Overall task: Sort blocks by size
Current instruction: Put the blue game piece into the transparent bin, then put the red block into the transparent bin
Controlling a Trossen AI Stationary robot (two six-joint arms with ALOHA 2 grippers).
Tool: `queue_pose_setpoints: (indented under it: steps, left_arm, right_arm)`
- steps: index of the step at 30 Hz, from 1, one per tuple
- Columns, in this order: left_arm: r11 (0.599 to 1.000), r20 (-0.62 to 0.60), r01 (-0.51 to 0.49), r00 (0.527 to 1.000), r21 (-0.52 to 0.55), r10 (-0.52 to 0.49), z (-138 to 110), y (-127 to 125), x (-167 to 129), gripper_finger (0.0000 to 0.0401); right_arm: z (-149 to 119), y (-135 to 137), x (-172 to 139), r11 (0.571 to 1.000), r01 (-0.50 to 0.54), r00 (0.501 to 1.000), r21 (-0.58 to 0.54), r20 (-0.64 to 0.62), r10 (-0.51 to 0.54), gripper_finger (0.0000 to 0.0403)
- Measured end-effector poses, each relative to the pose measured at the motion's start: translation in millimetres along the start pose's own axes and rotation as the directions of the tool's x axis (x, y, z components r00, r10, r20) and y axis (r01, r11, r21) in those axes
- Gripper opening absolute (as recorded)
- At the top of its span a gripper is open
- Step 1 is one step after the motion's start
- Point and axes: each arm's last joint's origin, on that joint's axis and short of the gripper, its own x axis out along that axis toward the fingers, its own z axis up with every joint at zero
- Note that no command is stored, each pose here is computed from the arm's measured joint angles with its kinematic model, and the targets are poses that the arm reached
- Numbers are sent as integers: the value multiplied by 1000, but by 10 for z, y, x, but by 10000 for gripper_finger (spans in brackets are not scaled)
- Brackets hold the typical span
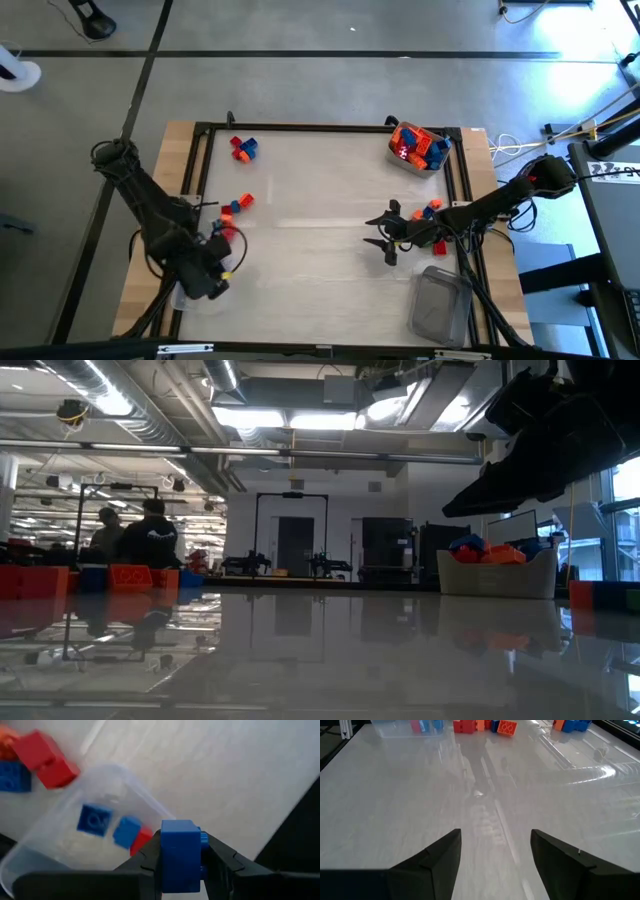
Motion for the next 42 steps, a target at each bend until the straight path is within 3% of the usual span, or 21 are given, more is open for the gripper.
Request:
queue_pose_setpoints:
  steps: [9,18,22,25,32,42]
  left_arm:
    - [996,-6,-25,1000,89,25,-355,-41,42,89]
    - [989,3,-108,994,96,109,-495,-89,206,112]
    - [978,21,-206,978,12,206,-492,-29,246,132]
    - [974,14,-224,974,-9,224,-493,-16,248,157]
    - [976,9,-216,976,-24,216,-427,-24,247,206]
    - [987,64,-117,990,-110,124,-61,65,50,209]
  right_arm:
    - [-5,-1,0,1000,1,1000,-2,-5,-1,237]
    - [-3,0,0,1000,0,1000,-1,-3,0,237]
    - [-3,0,0,1000,0,1000,-1,-3,0,237]
    - [-3,0,0,1000,0,1000,-1,-3,0,237]
    - [-2,0,0,1000,0,1000,-1,-2,0,237]
    - [-2,0,0,1000,0,1000,-1,-2,0,237]
